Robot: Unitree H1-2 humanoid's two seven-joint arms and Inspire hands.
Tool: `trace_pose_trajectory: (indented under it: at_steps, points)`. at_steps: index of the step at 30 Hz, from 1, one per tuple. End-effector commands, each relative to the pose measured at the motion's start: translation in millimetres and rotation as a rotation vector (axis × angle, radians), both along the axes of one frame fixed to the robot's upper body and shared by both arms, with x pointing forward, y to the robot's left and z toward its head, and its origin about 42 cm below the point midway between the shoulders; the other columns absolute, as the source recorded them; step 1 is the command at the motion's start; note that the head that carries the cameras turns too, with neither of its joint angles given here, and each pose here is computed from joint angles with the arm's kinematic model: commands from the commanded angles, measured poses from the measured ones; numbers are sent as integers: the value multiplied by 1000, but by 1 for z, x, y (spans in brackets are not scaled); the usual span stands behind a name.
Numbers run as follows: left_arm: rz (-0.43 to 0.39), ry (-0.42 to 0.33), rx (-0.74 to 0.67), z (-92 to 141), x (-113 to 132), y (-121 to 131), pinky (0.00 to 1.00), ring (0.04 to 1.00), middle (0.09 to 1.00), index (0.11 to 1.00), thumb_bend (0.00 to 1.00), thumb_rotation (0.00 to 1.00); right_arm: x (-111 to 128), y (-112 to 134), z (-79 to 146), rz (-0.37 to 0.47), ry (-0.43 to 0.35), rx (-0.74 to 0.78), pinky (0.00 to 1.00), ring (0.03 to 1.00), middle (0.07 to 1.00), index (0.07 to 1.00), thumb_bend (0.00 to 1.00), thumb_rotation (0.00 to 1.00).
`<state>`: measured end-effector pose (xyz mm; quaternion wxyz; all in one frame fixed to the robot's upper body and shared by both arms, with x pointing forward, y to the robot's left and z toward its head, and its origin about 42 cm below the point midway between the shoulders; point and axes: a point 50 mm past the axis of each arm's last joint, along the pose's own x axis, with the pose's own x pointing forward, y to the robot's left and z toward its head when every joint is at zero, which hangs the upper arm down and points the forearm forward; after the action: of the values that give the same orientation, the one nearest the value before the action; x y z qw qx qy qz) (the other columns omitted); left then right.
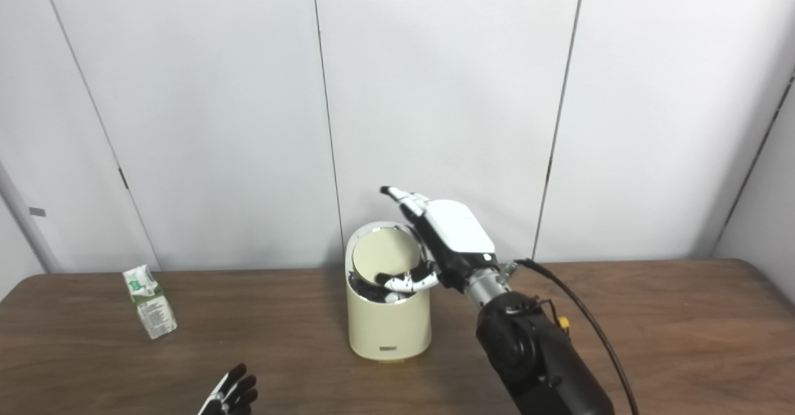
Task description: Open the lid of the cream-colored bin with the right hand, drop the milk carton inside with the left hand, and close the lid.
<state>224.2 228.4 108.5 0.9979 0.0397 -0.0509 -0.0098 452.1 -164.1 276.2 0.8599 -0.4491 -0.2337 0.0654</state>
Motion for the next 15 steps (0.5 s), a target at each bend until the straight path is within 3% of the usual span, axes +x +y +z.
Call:
trace_pose_trajectory:
  at_steps: [1, 8, 15]
  points:
    - [3, 49, 0, -11, -16, 1, 931, 907, 924, 982, 282, 617, -2, -2, 38, 27, -82, 106, 769, 863, 886, 910, 911, 286]
    - [1, 49, 0, -10, -16, 1, 929, 913, 927, 983, 277, 617, -22, -27, 57, -13, -31, 288, 795, 891, 907, 935, 823, 337]
    - [0, 41, 11, -12, -14, 4, 912, 905, 921, 978, 281, 627, -36, -56, 38, -80, 12, 321, 756, 874, 885, 915, 809, 324]
